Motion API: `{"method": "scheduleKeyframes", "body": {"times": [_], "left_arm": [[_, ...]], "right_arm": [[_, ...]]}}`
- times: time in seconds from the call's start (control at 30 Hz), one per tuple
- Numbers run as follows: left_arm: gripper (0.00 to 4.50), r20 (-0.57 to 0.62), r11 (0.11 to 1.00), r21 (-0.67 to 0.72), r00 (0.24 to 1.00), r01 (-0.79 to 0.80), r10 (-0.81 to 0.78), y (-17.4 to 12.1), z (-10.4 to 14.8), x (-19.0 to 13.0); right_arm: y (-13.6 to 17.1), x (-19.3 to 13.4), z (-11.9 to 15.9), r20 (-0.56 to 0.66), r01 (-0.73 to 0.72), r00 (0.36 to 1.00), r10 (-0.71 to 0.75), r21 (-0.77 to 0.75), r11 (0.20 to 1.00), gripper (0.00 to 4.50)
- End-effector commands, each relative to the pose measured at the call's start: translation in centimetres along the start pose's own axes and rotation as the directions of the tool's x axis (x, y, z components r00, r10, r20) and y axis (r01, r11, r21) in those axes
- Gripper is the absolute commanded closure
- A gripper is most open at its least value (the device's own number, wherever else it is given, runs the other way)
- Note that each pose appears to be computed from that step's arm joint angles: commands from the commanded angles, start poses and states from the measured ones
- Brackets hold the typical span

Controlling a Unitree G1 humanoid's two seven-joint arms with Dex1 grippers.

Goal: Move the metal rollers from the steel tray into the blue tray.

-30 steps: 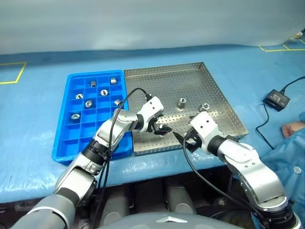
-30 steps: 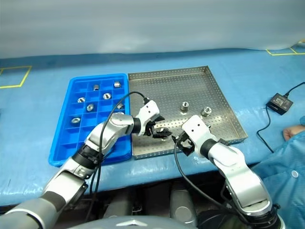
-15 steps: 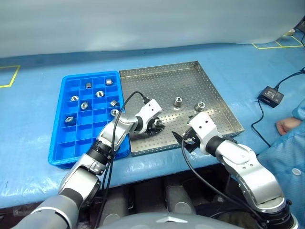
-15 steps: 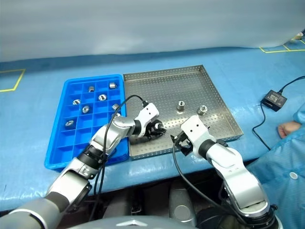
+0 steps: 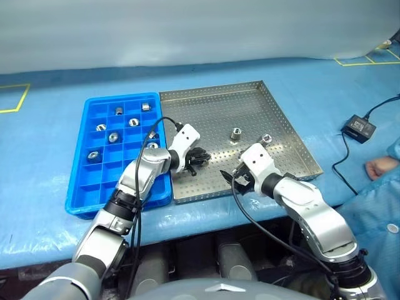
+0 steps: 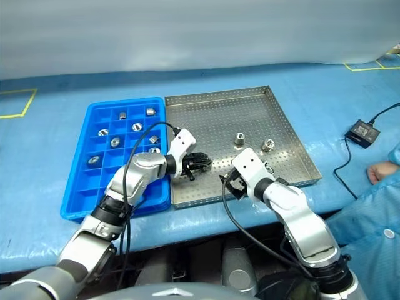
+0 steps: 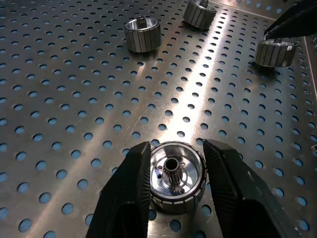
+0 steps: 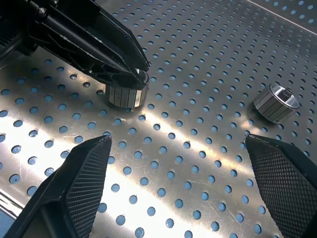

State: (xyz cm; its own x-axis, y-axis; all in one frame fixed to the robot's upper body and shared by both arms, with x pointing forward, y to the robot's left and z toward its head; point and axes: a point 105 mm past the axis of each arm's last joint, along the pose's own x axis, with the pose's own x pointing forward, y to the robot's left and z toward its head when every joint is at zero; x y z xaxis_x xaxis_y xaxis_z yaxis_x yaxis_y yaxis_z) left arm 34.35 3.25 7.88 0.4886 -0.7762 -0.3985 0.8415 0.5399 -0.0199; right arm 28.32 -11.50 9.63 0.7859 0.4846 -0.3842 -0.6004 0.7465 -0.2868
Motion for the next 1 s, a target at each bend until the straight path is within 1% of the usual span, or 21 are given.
{"method": "scheduleKeyframes", "body": {"times": [0.03, 0.37, 0.43, 0.53, 0.6, 0.63, 0.73, 0.83, 0.9, 0.97, 1.0], "left_arm": [[3.21, 0.008, 0.999, 0.038, 1.000, 0.015, -0.015, -0.4, 0.4, -0.2], [3.21, -0.058, 0.996, 0.025, 0.995, -0.080, 0.082, 1.0, -1.0, 0.3], [3.21, -0.067, 0.996, -0.004, 0.994, -0.089, 0.088, 1.1, -1.3, 0.5], [3.79, -0.056, 0.995, -0.046, 0.994, -0.093, 0.090, 1.2, -1.4, 0.8], [4.40, -0.041, 0.998, -0.040, 0.998, -0.058, 0.056, 0.7, -1.2, 0.9], [4.49, -0.042, 0.999, -0.019, 0.998, -0.049, 0.048, 0.4, -1.1, 0.8], [4.49, -0.036, 0.998, 0.017, 0.997, -0.063, 0.064, 0.5, -0.9, 0.8], [4.49, 0.009, 0.997, -0.008, 0.997, -0.075, 0.075, 0.9, -0.2, 0.4], [4.49, 0.063, 0.996, -0.040, 0.995, -0.076, 0.078, 1.1, 0.9, 0.0], [4.49, 0.145, 0.990, -0.136, 0.987, -0.045, 0.065, 1.1, 2.5, -0.5], [4.49, 0.190, 0.987, -0.162, 0.980, -0.023, 0.054, 1.0, 3.6, -0.9]], "right_arm": [[-0.2, -0.1, 1.2, 0.052, 0.009, 0.999, -0.008, -0.026, 1.000, 0.00], [-0.3, -0.3, 1.2, 0.056, 0.025, 0.998, -0.023, -0.028, 0.999, 0.00], [-0.3, -0.3, 1.2, 0.058, 0.027, 0.998, -0.025, -0.031, 0.999, 0.00], [-0.4, -0.3, 1.4, 0.064, 0.030, 0.998, -0.028, -0.035, 0.999, 0.00], [-0.5, -0.3, 1.5, 0.066, 0.033, 0.997, -0.030, -0.036, 0.999, 0.00], [-0.5, -0.3, 1.5, 0.068, 0.034, 0.997, -0.032, -0.037, 0.999, 0.00], [-0.7, -0.3, 1.6, 0.070, 0.041, 0.997, -0.038, -0.040, 0.998, 0.00], [-0.6, -0.1, 1.7, 0.075, 0.040, 0.997, -0.037, -0.039, 0.998, 0.00], [-0.4, 0.0, 1.7, 0.075, 0.033, 0.997, -0.030, -0.037, 0.999, 0.00], [-0.3, 0.1, 1.6, 0.072, 0.026, 0.997, -0.023, -0.032, 0.999, 0.00], [-0.3, 0.1, 1.4, 0.069, 0.022, 0.997, -0.020, -0.028, 0.999, 0.00]]}}
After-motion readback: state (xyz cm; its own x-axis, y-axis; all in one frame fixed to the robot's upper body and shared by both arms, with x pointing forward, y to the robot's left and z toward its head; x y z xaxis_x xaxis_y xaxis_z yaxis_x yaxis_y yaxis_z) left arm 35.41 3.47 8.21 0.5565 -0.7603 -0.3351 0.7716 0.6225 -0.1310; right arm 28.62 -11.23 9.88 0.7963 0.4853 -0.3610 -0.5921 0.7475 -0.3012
